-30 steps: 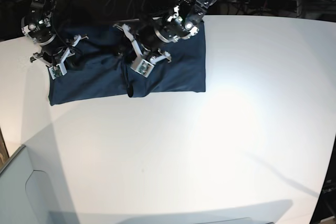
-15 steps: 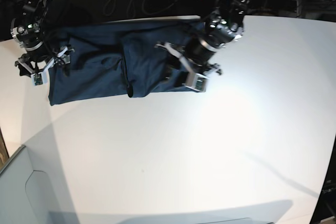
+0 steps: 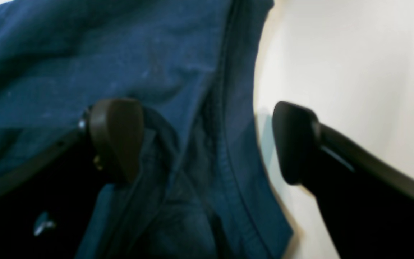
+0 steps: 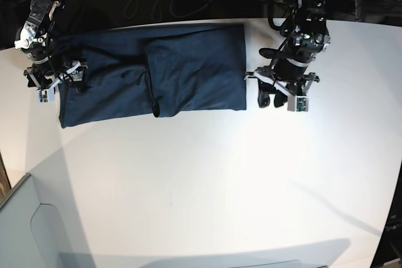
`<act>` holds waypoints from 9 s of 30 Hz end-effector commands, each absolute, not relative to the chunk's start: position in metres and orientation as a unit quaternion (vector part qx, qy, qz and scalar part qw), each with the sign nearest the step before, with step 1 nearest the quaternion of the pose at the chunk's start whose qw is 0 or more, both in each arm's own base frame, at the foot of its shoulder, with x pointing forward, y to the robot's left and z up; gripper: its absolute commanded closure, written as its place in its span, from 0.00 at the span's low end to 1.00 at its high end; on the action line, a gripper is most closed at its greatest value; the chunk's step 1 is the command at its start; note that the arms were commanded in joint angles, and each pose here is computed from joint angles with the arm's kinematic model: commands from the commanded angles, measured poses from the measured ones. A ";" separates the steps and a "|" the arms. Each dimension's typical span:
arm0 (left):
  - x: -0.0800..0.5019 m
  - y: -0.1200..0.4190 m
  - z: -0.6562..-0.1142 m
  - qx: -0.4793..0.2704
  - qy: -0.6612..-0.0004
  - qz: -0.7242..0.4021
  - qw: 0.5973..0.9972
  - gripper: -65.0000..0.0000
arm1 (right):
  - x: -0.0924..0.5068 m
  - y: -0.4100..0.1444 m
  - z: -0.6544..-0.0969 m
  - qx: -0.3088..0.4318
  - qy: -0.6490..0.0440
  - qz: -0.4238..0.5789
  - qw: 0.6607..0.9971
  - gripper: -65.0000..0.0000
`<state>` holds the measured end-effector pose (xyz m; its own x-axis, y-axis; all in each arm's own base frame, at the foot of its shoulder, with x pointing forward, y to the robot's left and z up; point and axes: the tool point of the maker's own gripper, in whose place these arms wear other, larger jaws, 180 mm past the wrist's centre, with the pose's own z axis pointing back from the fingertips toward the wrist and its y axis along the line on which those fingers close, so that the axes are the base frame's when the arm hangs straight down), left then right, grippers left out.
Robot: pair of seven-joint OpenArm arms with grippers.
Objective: Fold the T-shirt properly
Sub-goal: 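Lower the folded end onto the shirt and open the left gripper, then lift the strip end with the right gripper and fold it toward the left gripper, then lower the folded end onto the bundle and open the right gripper, then grasp the bundle edges with both grippers and tuck them in, then press the bundle edge with the left gripper to square it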
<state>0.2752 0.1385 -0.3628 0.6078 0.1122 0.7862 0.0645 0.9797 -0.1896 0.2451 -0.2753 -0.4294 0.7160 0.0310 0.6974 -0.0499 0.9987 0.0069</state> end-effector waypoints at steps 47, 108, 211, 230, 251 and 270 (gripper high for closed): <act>0.276 0.130 -0.398 -0.118 -0.408 0.039 0.905 0.65 | 0.240 -0.046 -0.296 0.130 -0.495 0.371 0.775 1.00; 0.237 0.299 -0.317 0.063 -0.472 0.170 0.863 0.65 | 0.214 0.049 -0.343 0.271 -0.430 0.390 0.768 0.38; 0.207 0.115 -0.446 -0.201 -0.293 0.160 0.921 0.56 | 0.344 -0.018 -0.371 0.206 -0.434 0.316 0.818 0.84; 0.222 0.117 -0.405 -0.202 -0.348 0.141 0.905 0.56 | 0.349 -0.058 -0.341 0.163 -0.481 0.282 0.814 0.19; 0.239 0.105 -0.372 -0.216 -0.388 0.115 0.888 0.56 | 0.217 -0.064 -0.355 0.162 -0.437 0.258 0.846 0.19; 0.239 0.119 -0.368 -0.235 -0.397 0.180 0.869 0.55 | 0.202 -0.093 -0.335 0.115 -0.445 0.263 0.848 0.17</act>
<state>0.2341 0.1184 -0.3772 0.6477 0.4933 0.5806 -0.1438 0.8275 -0.5427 0.2000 -0.0943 -0.3431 0.4933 0.3436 0.7991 -0.5396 0.8414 -0.0287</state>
